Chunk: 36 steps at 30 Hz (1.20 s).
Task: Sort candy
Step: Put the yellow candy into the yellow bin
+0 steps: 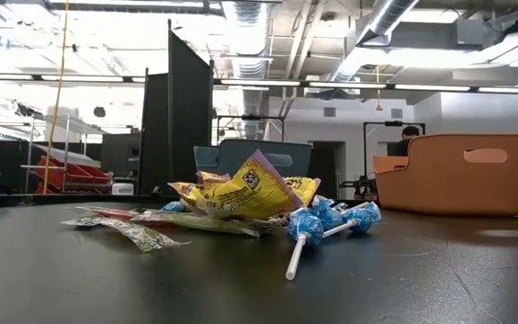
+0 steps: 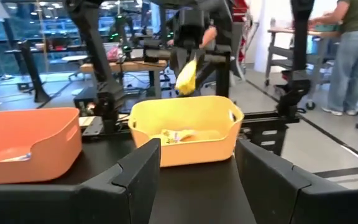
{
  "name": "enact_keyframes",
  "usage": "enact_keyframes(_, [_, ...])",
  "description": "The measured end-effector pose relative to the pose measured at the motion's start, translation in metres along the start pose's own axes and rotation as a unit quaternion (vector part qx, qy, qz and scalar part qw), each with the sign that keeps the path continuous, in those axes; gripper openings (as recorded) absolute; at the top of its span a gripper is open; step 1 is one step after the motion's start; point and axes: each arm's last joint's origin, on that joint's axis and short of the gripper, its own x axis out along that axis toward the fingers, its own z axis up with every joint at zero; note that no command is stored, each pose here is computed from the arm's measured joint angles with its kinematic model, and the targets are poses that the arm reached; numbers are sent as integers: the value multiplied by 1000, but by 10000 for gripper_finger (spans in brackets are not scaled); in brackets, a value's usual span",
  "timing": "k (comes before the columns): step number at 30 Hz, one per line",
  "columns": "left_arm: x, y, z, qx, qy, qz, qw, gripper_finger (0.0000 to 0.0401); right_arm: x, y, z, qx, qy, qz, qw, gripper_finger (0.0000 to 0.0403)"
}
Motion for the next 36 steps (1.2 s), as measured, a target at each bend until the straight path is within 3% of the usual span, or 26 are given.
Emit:
enact_keyframes(6, [4, 17, 2, -3, 12, 25, 1000, 201, -2, -9, -35, 105, 135, -94, 981, 11])
enact_keyframes(11, [4, 33, 6, 0, 23, 45, 999, 201, -1, -9, -43, 170, 169, -139, 961, 31])
enact_keyframes(20, [9, 62, 9, 13, 42, 54, 998, 201, 19, -19, -34, 236, 186, -179, 937, 146])
enact_keyframes(27, [12, 75, 4, 18, 66, 58, 996, 201, 35, -27, -46, 254, 274, -207, 904, 223])
enact_keyframes(30, [12, 77, 5, 24, 66, 61, 996, 201, 40, -26, -38, 230, 245, -181, 924, 233])
enact_keyframes(33, [7, 79, 11, 30, 60, 62, 996, 201, 51, -25, -18, 183, 171, -150, 956, 233])
enact_keyframes(36, [-1, 82, 18, 30, 56, 68, 996, 201, 68, -29, 2, 129, 111, -138, 976, 226])
